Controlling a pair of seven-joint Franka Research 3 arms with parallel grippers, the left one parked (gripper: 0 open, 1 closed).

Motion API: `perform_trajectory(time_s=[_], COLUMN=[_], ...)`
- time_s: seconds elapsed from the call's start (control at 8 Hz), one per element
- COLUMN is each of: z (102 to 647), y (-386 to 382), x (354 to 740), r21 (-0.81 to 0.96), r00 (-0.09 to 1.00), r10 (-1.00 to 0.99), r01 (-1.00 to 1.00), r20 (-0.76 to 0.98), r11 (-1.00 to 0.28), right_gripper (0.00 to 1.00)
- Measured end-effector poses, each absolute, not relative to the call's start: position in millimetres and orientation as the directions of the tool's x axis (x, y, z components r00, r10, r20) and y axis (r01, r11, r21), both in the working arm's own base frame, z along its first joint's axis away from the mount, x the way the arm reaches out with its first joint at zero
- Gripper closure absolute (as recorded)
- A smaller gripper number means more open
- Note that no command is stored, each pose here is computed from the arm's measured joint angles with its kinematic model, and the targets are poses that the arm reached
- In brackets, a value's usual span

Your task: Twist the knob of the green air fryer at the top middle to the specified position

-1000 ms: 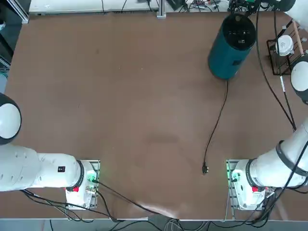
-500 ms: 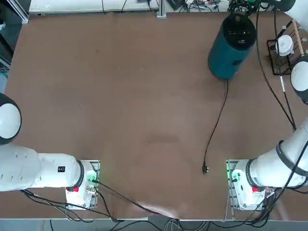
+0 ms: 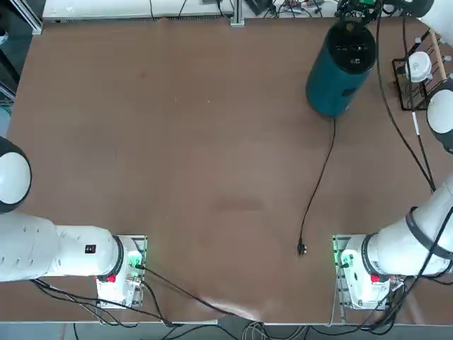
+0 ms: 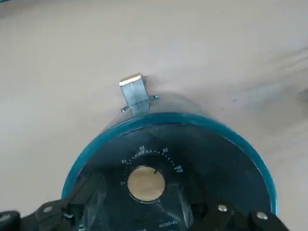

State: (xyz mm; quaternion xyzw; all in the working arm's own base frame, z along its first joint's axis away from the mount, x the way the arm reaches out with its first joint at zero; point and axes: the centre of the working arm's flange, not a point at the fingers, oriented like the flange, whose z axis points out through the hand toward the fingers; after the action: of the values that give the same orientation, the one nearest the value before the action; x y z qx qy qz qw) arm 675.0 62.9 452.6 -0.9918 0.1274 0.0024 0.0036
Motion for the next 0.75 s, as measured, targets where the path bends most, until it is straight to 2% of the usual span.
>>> perform_trajectory(time_s=[0.25,0.38,0.75], z=[450.9,450.8,451.1], y=[62.9,62.6,61.5], x=[675.3,675.4,675.5], r21=[-0.006,-0.006,-0.005], r00=[0.967,0.967,0.967], r10=[-0.253,-0.254,-0.256], r01=[-0.253,-0.254,-0.256], r20=[-0.008,-0.008,-0.007], r11=[-0.967,-0.967,-0.967], right_gripper=[0.16,0.24,0.26])
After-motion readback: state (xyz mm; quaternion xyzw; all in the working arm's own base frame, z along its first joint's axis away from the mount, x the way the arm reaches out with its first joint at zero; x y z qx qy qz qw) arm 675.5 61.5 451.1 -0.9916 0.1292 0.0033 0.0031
